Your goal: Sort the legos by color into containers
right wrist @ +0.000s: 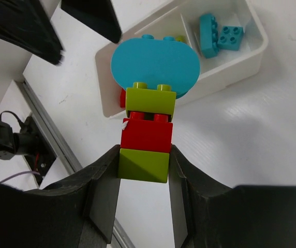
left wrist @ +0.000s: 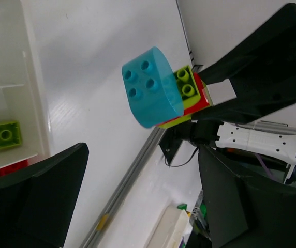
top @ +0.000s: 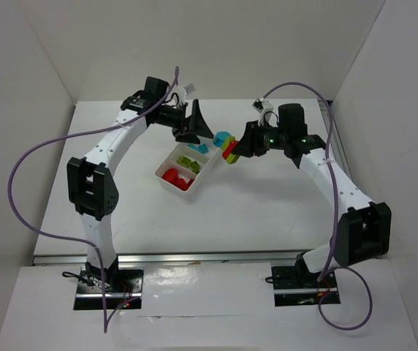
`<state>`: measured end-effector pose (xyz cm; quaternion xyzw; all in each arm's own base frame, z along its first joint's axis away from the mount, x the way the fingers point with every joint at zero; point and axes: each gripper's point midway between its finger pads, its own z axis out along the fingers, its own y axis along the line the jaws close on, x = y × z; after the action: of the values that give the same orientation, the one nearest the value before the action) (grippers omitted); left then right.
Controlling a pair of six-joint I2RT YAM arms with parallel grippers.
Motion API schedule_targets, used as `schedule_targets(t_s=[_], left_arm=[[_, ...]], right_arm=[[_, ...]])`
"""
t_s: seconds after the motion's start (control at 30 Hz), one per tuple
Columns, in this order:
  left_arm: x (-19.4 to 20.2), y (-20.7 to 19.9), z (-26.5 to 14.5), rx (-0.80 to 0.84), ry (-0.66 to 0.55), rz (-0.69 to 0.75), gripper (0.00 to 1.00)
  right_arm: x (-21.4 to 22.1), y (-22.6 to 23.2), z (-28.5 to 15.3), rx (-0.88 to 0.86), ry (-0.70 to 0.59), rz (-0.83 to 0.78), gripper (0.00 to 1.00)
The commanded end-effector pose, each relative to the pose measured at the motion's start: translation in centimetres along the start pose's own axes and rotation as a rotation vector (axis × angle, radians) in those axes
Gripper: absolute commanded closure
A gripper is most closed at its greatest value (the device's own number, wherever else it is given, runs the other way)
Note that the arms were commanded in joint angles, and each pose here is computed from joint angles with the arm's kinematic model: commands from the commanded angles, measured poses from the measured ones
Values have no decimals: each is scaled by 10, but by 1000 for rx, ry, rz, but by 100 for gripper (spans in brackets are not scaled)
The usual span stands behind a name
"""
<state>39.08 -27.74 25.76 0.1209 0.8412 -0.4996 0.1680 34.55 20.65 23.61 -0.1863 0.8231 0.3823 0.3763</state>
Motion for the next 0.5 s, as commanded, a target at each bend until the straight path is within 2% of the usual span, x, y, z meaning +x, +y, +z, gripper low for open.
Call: schedule_targets(t_s=[0.0, 0.1, 0.27, 0.47], left_arm=[[3, -17, 15, 57, 34, -20, 4], [13, -7, 24, 41, 60, -69, 4], [13, -10, 27, 85, 64, -81, 13], [14, -3, 35, 107, 65, -118, 17]], right_arm=[[-15, 11, 0, -1, -15, -69, 85], [-11, 15, 2, 9, 8, -86, 85], [-6, 15, 7, 27, 29, -103, 85], [-7, 22, 12, 27, 37, -127, 85]])
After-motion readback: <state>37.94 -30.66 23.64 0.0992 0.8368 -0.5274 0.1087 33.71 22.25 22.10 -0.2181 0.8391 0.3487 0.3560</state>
